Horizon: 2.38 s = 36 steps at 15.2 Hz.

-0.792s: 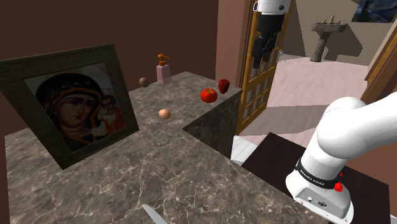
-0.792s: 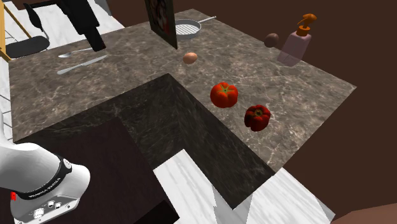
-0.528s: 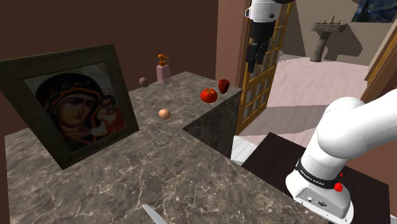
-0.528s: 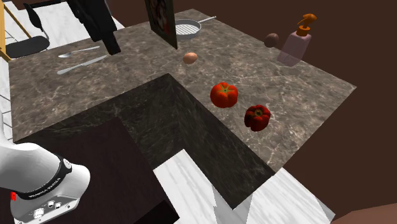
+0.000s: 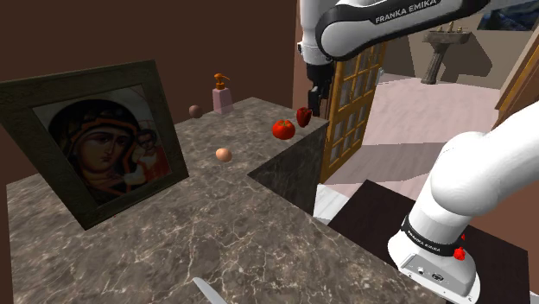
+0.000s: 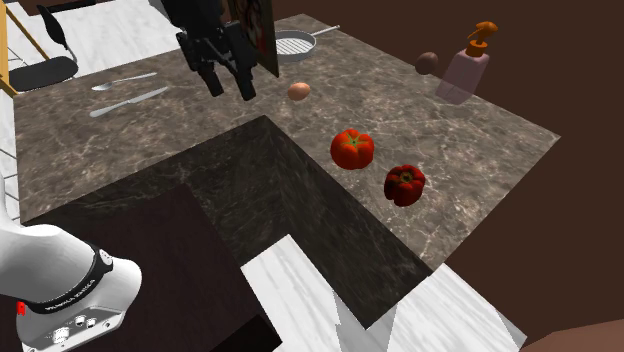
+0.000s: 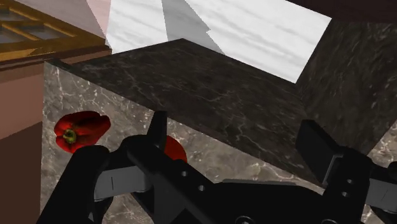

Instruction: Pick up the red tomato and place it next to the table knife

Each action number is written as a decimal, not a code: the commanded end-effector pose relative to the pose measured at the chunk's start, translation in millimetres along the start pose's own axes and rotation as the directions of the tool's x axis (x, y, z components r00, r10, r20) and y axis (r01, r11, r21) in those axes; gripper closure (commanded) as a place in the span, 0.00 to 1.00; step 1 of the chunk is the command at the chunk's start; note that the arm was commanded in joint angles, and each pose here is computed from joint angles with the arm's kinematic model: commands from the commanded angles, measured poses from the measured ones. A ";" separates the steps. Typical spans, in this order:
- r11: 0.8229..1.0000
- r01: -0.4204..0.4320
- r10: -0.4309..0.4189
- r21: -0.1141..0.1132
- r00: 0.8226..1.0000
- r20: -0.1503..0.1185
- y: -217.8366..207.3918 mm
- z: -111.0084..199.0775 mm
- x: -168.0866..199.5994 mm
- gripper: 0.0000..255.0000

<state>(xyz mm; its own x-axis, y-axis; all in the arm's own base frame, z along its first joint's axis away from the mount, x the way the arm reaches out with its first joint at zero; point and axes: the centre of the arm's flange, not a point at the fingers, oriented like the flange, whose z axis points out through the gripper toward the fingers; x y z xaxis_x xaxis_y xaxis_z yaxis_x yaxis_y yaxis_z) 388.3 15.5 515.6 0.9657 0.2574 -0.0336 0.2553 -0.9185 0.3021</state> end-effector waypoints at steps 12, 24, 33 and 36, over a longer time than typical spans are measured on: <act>0.898 0.249 -0.235 -0.362 0.968 0.082 -41.3 127.2 125.1 0.00; 0.792 0.350 -0.322 -0.501 0.936 0.145 -36.4 216.1 178.1 0.00; 0.792 0.350 -0.322 -0.501 0.936 0.145 -32.1 223.2 178.5 0.00; 0.792 0.350 -0.322 -0.501 0.936 0.145 -32.1 223.2 178.6 1.00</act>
<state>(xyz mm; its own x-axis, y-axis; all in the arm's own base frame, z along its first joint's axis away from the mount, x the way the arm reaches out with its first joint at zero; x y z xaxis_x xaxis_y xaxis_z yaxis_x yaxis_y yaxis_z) 563.2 24.5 287.8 0.8280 0.4937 -0.2659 0.5163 -0.4862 0.7050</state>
